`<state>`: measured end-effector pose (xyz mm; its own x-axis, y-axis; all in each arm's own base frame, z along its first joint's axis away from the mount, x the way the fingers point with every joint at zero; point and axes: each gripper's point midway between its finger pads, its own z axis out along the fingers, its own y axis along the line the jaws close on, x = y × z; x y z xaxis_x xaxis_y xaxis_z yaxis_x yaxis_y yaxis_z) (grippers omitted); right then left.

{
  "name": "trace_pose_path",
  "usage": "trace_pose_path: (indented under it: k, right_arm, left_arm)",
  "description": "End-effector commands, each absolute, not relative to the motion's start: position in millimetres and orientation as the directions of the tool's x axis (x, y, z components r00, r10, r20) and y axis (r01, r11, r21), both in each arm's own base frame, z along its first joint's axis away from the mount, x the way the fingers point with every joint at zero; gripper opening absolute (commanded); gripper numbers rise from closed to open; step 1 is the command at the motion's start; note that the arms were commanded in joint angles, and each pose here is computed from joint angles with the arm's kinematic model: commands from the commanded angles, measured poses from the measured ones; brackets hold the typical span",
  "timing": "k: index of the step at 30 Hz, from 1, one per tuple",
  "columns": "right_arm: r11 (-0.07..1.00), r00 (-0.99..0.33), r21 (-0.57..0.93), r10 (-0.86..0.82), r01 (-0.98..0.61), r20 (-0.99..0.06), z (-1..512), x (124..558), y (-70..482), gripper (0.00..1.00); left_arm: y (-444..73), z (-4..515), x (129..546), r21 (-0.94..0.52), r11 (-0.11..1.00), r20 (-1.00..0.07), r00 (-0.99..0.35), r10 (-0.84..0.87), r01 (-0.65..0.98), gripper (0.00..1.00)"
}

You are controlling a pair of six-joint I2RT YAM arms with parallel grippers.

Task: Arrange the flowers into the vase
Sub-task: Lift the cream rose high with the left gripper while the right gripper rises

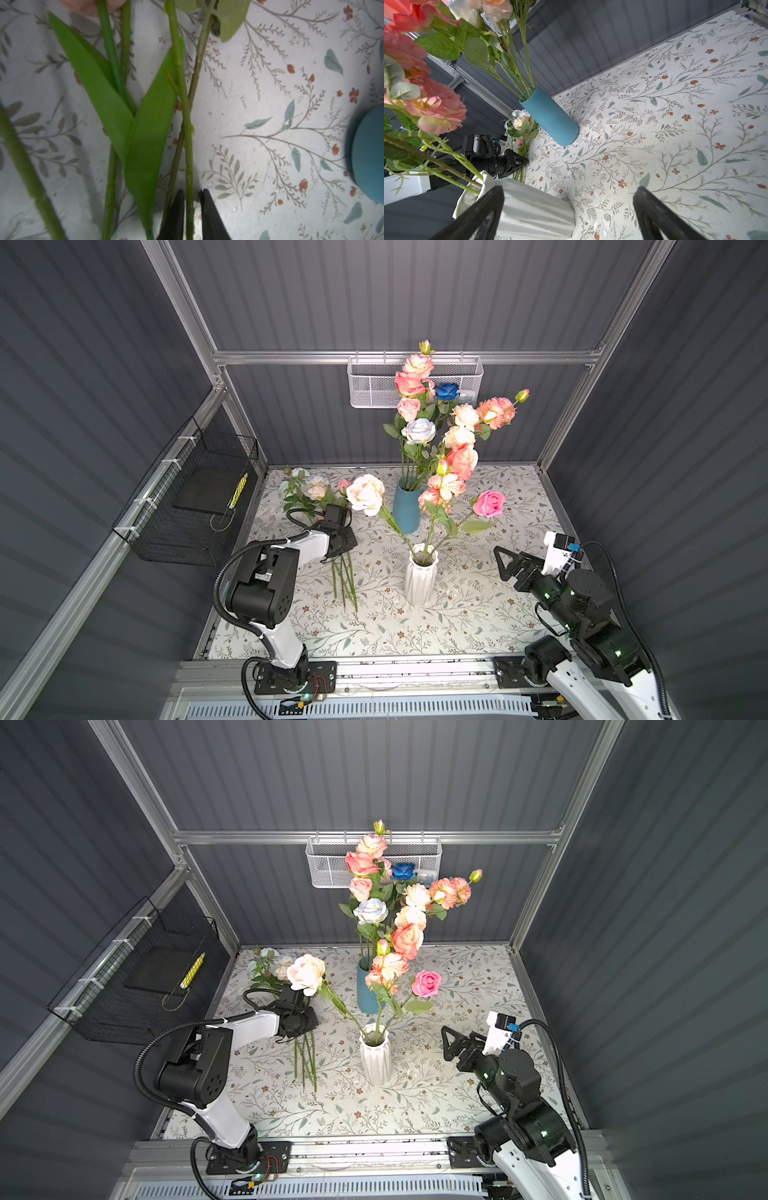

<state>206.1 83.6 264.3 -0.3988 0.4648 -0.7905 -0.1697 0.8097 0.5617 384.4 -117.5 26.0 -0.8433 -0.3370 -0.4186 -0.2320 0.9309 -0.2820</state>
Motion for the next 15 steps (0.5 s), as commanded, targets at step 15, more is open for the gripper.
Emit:
trace_pose_path:
  k: [15]
  right_arm:
    - [0.783, -0.399, 0.579, 0.469, -0.225, -0.788, 281.0, 208.8, 94.2, 0.99]
  left_arm:
    - [-110.0, 270.1, 369.5, -0.474, 0.878, -0.813, -0.414, -0.409, 0.061, 0.00]
